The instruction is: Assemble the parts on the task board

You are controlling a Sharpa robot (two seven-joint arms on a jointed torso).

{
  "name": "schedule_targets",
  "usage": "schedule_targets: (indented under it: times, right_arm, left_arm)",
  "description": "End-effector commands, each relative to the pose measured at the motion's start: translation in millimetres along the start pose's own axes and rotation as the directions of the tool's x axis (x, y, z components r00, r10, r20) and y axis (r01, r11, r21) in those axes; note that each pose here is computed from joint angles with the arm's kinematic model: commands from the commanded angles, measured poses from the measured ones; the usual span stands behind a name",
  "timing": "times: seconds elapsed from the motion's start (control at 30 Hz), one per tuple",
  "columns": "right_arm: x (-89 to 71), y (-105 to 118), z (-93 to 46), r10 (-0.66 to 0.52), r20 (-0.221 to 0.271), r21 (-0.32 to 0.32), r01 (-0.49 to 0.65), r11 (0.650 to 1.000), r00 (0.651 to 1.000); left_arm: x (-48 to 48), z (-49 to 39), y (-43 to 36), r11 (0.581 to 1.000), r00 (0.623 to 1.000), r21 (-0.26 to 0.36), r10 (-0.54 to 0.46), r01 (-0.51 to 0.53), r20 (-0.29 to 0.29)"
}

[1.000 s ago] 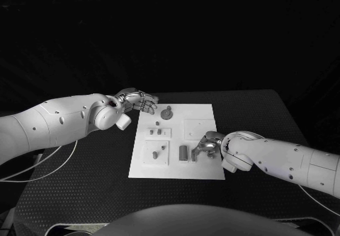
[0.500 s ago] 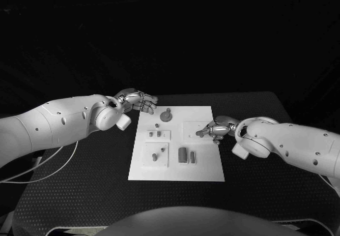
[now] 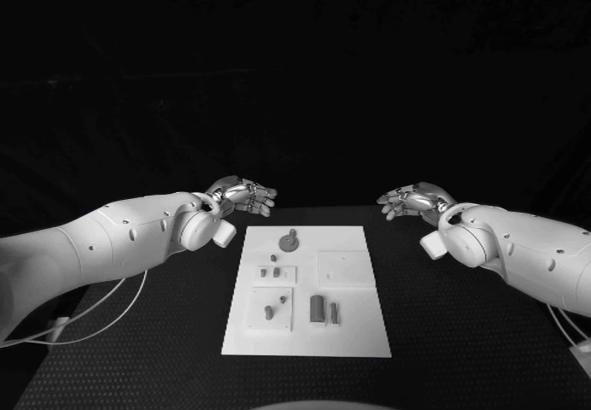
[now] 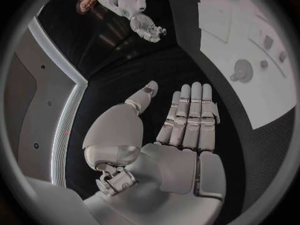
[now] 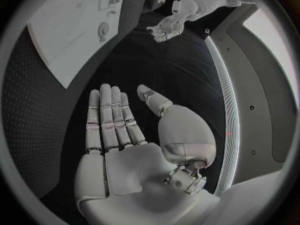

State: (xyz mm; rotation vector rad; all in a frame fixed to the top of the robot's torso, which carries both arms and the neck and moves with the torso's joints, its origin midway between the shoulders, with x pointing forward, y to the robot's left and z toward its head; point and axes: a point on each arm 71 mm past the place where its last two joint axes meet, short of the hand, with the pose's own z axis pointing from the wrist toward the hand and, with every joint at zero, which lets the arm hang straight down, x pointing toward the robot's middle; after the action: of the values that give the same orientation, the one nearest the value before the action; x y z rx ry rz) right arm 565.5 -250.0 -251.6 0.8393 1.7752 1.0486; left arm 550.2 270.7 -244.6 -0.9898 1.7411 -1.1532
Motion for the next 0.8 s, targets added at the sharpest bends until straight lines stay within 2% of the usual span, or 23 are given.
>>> schedule_targets:
  times: [0.03, 0.1, 0.13, 0.3, 0.43, 0.53, 0.57, 0.7, 0.8]
  right_arm:
    - [-0.7, -7.4, 3.4, 0.085, 0.001, -0.078, -0.085, 0.993, 0.996]
    - [0.1, -11.0, 6.1, 0.096, 0.008, -0.086, -0.095, 0.992, 0.995]
    - [3.2, -17.6, 6.9, 0.095, 0.015, -0.087, -0.094, 0.992, 0.995]
    - [16.6, -37.6, 6.2, 0.112, -0.002, -0.075, -0.112, 0.991, 0.994]
    - [22.8, -45.0, 4.8, 0.121, -0.013, -0.064, -0.121, 0.991, 0.993]
    - [27.2, -51.4, 3.9, 0.125, -0.017, -0.054, -0.126, 0.991, 0.992]
    - [21.6, -51.3, 3.9, 0.109, 0.017, -0.022, -0.109, 0.994, 0.994]
    - [23.2, -49.4, 2.9, 0.118, 0.024, -0.032, -0.117, 0.993, 0.993]
    - [26.8, -45.2, 0.6, 0.137, 0.041, -0.051, -0.135, 0.99, 0.99]
  left_arm:
    - [0.3, 8.8, -5.2, 0.998, 0.999, 0.042, -0.036, 0.035, 0.014]
    - [0.9, 12.9, -2.6, 0.998, 0.999, 0.041, -0.045, 0.044, 0.01]
    - [2.4, 14.9, 3.8, 0.998, 0.998, 0.034, -0.059, 0.059, 0.002]
    - [12.0, 20.9, 19.1, 0.996, 0.996, 0.031, -0.078, 0.079, -0.041]
    - [13.5, 21.7, 24.9, 0.996, 0.996, 0.028, -0.08, 0.081, -0.04]
    - [15.5, 20.8, 32.6, 0.996, 0.995, 0.015, -0.087, 0.088, -0.05]
    - [11.2, 21.4, 30.2, 0.998, 0.998, -0.01, -0.056, 0.056, -0.004]
    - [13.9, 20.4, 29.6, 0.998, 0.998, -0.001, -0.063, 0.063, 0.004]
    - [19.8, 17.9, 27.9, 0.997, 0.997, 0.019, -0.078, 0.078, 0.022]
